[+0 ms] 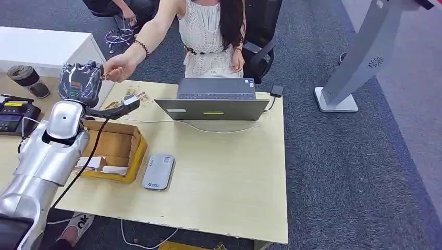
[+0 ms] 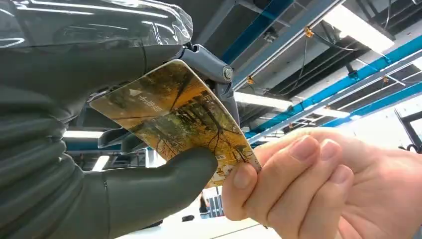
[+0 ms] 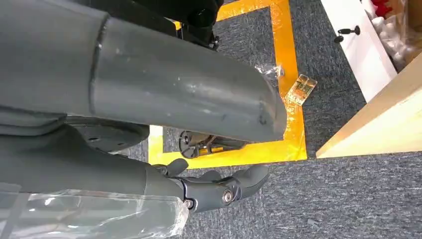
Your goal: Pass the card to the sensor for recognition and then transmit it.
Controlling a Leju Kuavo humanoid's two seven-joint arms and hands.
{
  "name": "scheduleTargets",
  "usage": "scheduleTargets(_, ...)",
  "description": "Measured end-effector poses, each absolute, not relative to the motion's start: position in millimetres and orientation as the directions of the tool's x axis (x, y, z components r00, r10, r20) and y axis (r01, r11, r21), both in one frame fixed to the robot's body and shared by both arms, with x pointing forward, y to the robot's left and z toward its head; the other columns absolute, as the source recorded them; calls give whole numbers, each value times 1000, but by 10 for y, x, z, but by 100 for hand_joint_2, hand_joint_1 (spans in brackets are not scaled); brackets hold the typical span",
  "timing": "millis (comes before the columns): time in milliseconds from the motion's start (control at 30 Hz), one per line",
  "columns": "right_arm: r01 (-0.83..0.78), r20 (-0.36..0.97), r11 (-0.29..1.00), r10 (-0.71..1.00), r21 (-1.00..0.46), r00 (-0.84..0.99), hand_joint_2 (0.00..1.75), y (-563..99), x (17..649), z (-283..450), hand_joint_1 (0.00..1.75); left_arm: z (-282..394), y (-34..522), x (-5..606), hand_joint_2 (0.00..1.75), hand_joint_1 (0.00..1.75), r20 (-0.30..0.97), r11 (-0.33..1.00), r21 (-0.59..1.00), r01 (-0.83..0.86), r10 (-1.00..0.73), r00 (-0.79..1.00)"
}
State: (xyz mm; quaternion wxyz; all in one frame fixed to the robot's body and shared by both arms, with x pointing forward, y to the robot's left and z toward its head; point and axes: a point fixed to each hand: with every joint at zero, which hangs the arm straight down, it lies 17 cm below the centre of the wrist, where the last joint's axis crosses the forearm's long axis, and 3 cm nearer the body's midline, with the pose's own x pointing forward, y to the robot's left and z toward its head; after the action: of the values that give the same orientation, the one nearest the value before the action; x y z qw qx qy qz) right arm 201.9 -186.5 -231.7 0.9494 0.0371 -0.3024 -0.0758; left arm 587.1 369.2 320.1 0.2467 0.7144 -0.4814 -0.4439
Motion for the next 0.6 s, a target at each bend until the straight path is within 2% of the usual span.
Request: scheduleTargets(600,121,569,986,-166,117,806,0,-1862,2019,-2317,0,3201,3692,5871,175,175,-397,-415,780,-469,-907,142)
